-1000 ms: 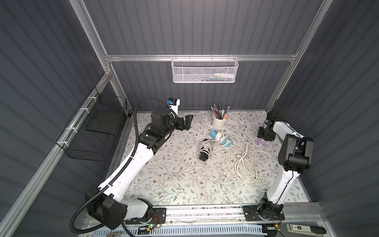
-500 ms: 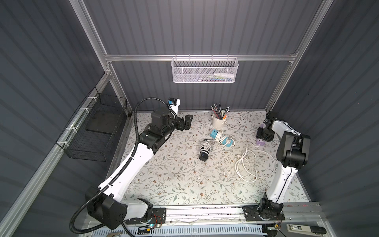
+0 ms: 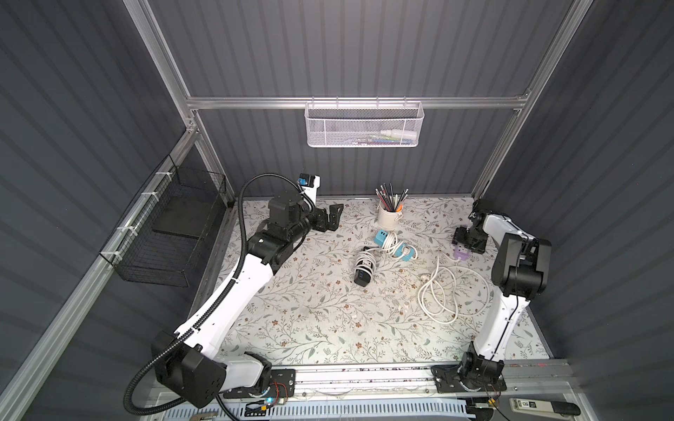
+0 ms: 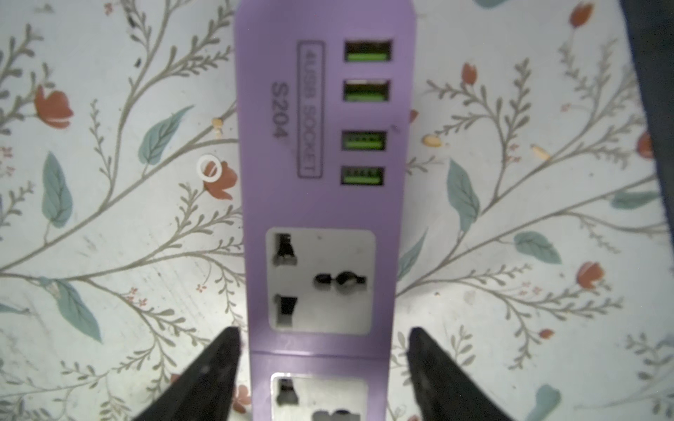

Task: Unwrap the cord wrapped around the power strip
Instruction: Place the power strip at the center of the board, then pick up the power strip from the center of the board.

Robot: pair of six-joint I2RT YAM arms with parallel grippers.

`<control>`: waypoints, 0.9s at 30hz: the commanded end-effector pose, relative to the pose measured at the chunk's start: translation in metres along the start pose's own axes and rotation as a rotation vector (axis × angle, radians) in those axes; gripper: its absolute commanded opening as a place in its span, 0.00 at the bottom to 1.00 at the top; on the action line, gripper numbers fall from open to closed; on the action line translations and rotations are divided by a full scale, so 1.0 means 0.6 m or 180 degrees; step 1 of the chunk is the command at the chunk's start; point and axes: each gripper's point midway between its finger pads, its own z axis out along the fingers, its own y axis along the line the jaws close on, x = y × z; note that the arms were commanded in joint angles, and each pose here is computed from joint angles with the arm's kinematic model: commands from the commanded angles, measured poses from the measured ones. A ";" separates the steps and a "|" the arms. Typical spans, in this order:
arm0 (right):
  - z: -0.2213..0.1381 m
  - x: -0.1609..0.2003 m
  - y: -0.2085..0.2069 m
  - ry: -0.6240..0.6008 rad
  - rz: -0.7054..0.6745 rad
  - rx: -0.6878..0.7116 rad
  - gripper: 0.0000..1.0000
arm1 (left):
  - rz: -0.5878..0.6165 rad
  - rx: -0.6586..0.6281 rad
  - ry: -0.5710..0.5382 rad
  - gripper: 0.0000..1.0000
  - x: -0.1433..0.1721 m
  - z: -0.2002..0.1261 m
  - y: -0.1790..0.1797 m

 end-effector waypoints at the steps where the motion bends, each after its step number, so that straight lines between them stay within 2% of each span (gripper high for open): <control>1: -0.014 -0.003 -0.002 -0.0038 0.0020 -0.0009 0.90 | 0.0017 0.0034 -0.0018 1.00 -0.002 -0.003 -0.001; 3: -0.023 -0.006 -0.002 -0.0088 0.0032 -0.0016 0.98 | 0.0015 0.0030 -0.0013 1.00 -0.001 -0.003 -0.001; 4: -0.028 -0.008 -0.001 -0.0120 0.0031 -0.0032 0.99 | 0.0014 0.0033 -0.0009 1.00 0.000 -0.002 -0.001; 10: -0.097 -0.026 0.022 -0.0420 -0.0022 -0.0190 0.99 | -0.0100 0.0000 0.0069 1.00 0.010 0.009 0.003; 16: -0.191 -0.020 0.116 -0.0832 -0.0429 -0.0447 0.99 | -0.0421 -0.0142 0.0290 1.00 0.051 0.033 0.020; 19: -0.230 0.000 0.171 -0.0987 -0.0635 -0.0629 0.99 | -0.0601 -0.0156 0.0464 1.00 0.089 0.030 0.023; 22: -0.262 0.024 0.217 -0.1086 -0.0795 -0.0825 0.99 | -0.0896 -0.0070 0.0652 1.00 0.149 0.023 0.018; 27: -0.293 0.058 0.253 -0.1144 -0.0941 -0.1037 0.99 | -0.1622 0.0264 0.1064 1.00 0.266 0.013 -0.012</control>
